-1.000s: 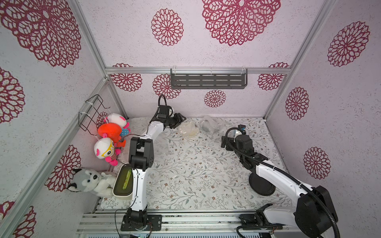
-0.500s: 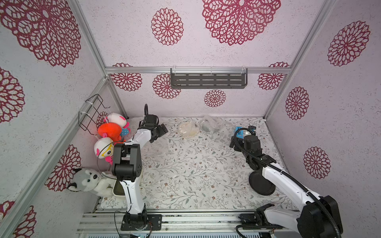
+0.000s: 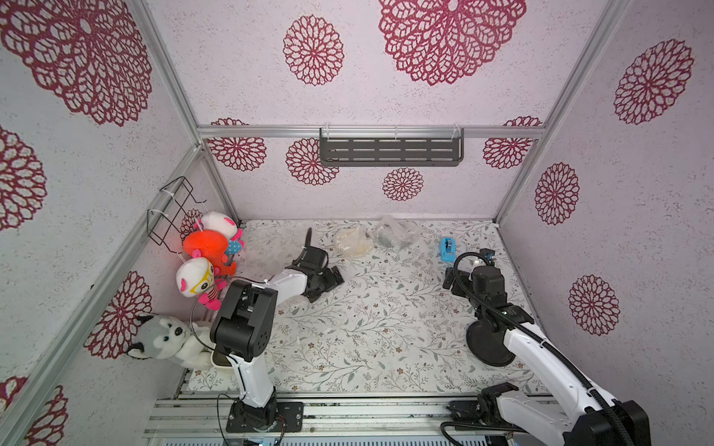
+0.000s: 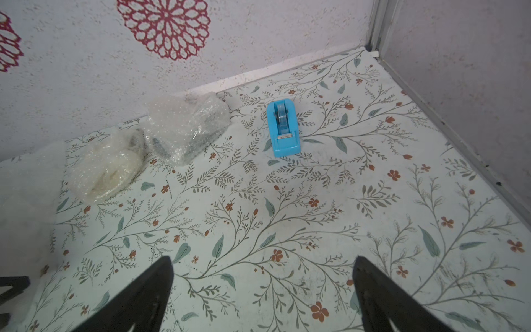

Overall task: Wrap dinner plates in bubble wrap
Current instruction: Move the bubble wrap to the center of the board.

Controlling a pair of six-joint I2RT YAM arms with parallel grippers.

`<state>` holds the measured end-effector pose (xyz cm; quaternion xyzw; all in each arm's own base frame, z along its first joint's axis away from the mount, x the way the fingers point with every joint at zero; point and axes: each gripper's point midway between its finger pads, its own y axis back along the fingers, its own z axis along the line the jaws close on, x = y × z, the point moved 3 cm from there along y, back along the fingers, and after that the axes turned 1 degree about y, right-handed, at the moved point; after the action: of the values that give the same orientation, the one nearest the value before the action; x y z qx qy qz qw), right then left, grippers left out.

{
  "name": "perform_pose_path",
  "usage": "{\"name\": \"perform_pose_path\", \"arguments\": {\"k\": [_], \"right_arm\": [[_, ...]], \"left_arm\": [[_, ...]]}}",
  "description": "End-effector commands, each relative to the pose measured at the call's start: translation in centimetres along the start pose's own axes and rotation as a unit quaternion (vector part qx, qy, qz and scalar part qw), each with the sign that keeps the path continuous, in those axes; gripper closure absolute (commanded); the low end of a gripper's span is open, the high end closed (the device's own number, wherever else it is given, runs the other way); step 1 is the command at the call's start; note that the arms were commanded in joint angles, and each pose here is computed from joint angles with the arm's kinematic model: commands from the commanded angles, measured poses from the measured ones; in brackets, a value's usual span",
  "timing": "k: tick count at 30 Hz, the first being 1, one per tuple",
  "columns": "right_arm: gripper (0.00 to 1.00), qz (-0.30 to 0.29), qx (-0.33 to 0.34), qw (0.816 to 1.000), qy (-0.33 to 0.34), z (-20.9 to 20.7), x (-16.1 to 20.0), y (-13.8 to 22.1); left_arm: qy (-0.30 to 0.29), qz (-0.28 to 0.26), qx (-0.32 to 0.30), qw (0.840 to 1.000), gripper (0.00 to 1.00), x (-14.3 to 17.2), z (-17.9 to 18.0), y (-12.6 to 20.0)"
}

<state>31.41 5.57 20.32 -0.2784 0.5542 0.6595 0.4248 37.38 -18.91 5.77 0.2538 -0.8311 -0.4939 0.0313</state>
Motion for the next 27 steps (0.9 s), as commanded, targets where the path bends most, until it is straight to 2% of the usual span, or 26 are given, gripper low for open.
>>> {"name": "perform_pose_path", "arguments": {"k": [1, 3, 4, 6, 7, 9, 14, 17, 20, 24, 27], "right_arm": [[0.01, 0.015, -0.087, 0.996, 0.010, 2.5, 0.3, -0.4], [0.01, 0.042, -0.125, 0.991, 0.007, 3.7, 1.3, -1.2], [0.01, 0.054, -0.143, 0.988, 0.004, 4.4, 1.7, -1.5], [0.02, 0.089, -0.199, 0.976, -0.002, 6.4, 3.3, -1.9], [0.03, 0.105, -0.218, 0.970, 0.000, 7.3, 4.1, -2.1], [0.04, 0.147, -0.237, 0.960, 0.019, 9.4, 6.5, -2.5], [0.07, 0.256, -0.216, 0.940, 0.060, 13.3, 13.1, -4.4], [0.08, 0.262, -0.193, 0.942, 0.082, 16.1, 14.4, -6.0], [0.08, 0.276, -0.191, 0.933, 0.129, 19.5, 15.9, -8.4], [0.09, 0.299, -0.159, 0.917, 0.211, 23.0, 19.0, -12.0], [0.19, 0.317, -0.146, 0.902, 0.252, 24.7, 20.9, -13.3]], "left_arm": [[0.047, 0.131, 0.087, 0.986, 0.02, 8.2, -4.9, -1.7], [0.004, 0.142, 0.149, 0.979, 0.02, 10.1, -10.6, -0.1], [-0.025, 0.128, 0.149, 0.980, 0.02, 10.1, -12.3, 1.1], [-0.092, 0.053, 0.093, 0.990, 0.02, 8.4, -13.2, 4.6], [-0.105, 0.017, 0.072, 0.992, 0.02, 7.3, -12.9, 6.1], [-0.104, -0.053, 0.024, 0.993, 0.02, 4.7, -11.0, 8.8], [-0.060, -0.125, -0.088, 0.986, 0.02, 0.2, -3.8, 11.4], [-0.031, -0.157, -0.147, 0.976, 0.02, -2.2, 0.3, 12.8], [-0.009, -0.194, -0.179, 0.965, 0.02, -4.1, 2.9, 14.6], [0.029, -0.214, -0.185, 0.959, 0.02, -5.7, 5.3, 16.1], [0.041, -0.219, -0.184, 0.957, 0.02, -6.1, 6.3, 16.9]]}}
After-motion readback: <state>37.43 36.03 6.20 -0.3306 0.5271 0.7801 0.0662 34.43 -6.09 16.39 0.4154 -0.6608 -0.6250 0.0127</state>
